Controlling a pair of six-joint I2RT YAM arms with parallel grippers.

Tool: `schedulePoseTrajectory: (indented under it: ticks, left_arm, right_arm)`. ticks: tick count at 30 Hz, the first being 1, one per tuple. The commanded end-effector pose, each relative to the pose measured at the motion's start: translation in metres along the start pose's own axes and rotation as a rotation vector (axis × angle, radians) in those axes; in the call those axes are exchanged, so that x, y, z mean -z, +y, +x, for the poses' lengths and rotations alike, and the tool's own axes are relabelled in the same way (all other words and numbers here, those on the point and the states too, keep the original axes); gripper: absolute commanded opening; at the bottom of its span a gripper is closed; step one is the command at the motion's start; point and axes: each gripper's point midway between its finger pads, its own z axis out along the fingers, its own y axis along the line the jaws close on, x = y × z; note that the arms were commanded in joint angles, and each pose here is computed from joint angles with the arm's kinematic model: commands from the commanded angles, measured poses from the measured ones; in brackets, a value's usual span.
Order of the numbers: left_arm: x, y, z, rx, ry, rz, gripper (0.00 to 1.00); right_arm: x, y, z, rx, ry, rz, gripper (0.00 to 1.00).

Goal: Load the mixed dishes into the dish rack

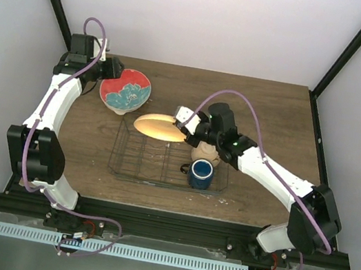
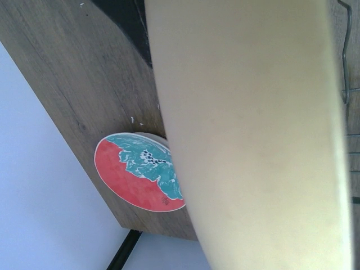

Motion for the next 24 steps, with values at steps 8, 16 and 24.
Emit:
schedulePoseTrajectory:
  ticks: [8,16,24]
  left_arm:
    - [-0.004,0.001,0.009,-0.012,0.024,0.007,0.57]
    - [-0.004,0.002,0.009,-0.016,0.025,0.001,0.57]
    - [-0.008,0.008,0.015,-0.017,0.045,-0.027,0.57]
  right_arm:
    - [-0.01,-0.005,-0.009,0.145,-0.075,0.043,0.01]
    - [-0.021,0.003,0.005,0.123,-0.058,0.013,0.01]
    - [-0.034,0.014,0.017,0.077,-0.022,-0.039,0.1]
